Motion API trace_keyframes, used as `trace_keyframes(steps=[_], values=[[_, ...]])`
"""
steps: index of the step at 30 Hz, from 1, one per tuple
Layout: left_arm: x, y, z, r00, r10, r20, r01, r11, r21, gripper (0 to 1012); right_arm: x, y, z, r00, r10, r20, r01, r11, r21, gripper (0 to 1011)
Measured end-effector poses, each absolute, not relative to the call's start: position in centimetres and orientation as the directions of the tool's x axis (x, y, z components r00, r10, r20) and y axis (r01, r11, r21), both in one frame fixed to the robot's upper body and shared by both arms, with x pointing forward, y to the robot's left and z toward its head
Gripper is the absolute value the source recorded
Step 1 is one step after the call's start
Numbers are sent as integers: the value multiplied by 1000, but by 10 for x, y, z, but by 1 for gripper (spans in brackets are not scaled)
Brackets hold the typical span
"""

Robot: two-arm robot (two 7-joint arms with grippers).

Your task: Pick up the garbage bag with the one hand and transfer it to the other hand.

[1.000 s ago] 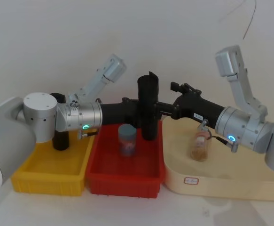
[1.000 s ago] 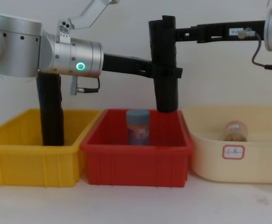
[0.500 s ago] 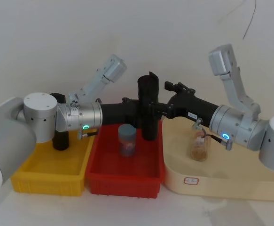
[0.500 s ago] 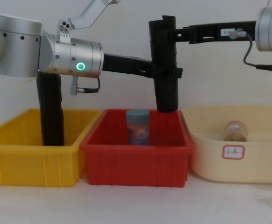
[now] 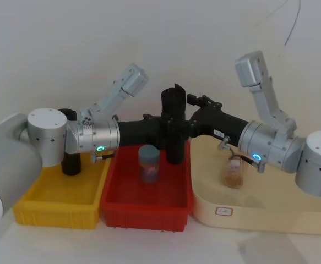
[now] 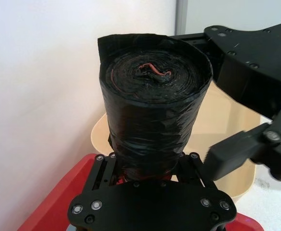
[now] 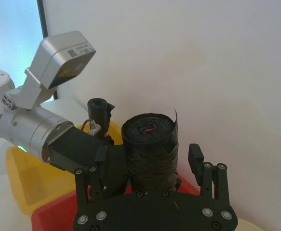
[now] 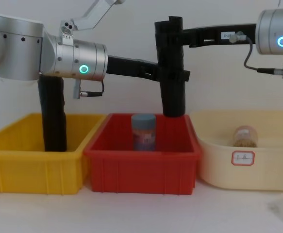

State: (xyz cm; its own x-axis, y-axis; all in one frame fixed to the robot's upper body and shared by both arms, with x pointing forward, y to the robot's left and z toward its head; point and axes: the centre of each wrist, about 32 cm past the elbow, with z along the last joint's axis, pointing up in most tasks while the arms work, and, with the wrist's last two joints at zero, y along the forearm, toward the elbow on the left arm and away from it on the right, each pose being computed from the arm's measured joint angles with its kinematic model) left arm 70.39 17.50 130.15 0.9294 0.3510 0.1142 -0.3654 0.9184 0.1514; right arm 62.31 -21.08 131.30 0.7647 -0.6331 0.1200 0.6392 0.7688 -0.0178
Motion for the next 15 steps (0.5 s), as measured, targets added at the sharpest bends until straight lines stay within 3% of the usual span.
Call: trace_keyframes(steps=[15], values=[[704,175,1302,929,351,114,-365,918,151,466,636,-204,1309,766,-631,119,639,769,-36,1000]])
